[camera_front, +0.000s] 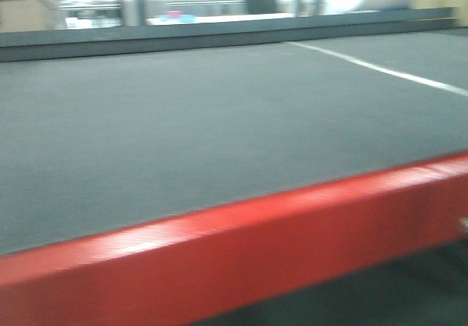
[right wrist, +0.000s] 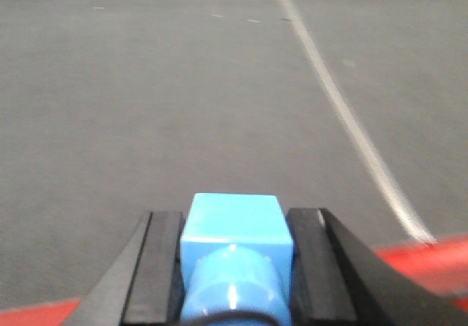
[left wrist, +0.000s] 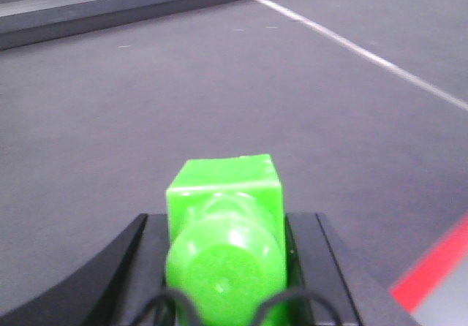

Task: Grab block from conveyor and place in blue bin
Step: 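Drive the base away from the conveyor while holding both blocks, then drive the base up to the steel shelf of blue bins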

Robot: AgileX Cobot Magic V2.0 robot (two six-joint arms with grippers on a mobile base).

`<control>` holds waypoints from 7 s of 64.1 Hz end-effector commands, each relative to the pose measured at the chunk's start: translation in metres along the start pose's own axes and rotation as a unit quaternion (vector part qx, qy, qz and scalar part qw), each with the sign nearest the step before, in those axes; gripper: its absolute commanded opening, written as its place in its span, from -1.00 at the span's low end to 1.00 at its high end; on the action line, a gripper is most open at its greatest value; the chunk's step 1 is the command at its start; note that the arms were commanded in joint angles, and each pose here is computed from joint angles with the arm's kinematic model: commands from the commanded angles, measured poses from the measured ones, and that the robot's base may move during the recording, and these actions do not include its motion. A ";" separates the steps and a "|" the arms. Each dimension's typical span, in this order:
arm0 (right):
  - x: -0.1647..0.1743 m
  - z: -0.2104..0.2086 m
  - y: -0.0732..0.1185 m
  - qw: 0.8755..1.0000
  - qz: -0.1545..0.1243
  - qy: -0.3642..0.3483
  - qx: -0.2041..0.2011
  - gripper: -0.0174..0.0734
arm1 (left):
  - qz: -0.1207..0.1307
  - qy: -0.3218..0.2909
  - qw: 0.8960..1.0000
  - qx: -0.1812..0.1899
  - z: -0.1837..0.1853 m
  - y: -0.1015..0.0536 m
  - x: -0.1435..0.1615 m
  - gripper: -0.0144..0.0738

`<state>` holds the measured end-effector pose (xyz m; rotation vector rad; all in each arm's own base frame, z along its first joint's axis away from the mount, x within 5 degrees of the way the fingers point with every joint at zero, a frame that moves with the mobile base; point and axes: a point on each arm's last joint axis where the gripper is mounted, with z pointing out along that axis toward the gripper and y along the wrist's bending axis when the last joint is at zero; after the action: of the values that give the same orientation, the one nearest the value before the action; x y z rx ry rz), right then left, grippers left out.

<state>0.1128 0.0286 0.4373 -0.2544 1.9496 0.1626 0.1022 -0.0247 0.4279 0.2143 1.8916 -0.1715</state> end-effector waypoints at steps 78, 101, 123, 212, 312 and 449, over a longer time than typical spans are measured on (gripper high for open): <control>-0.004 -0.003 -0.001 1.000 -0.007 -0.017 0.006 -0.96 | -0.008 -0.013 1.000 0.006 -0.002 -0.001 -0.002 -0.92; -0.004 -0.003 -0.001 1.000 -0.007 -0.017 0.006 -0.96 | -0.008 -0.013 1.000 0.006 -0.002 -0.001 -0.002 -0.92; -0.004 -0.003 -0.001 1.000 -0.007 -0.017 0.006 -0.96 | -0.008 -0.013 1.000 0.006 -0.002 -0.001 -0.002 -0.92; -0.004 -0.003 -0.001 1.000 -0.007 -0.017 0.006 -0.96 | -0.008 -0.013 1.000 0.006 -0.002 -0.001 -0.002 -0.92; -0.004 -0.003 -0.001 1.000 -0.007 -0.017 0.006 -0.96 | -0.008 -0.013 1.000 0.006 -0.002 -0.001 -0.002 -0.92; -0.004 -0.003 -0.001 1.000 -0.007 -0.017 0.006 -0.96 | -0.006 -0.013 1.000 0.005 -0.002 -0.001 -0.002 -0.92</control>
<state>0.1129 0.0286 0.4375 -0.2556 1.9474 0.1617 0.1021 -0.0247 0.4279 0.2143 1.8913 -0.1715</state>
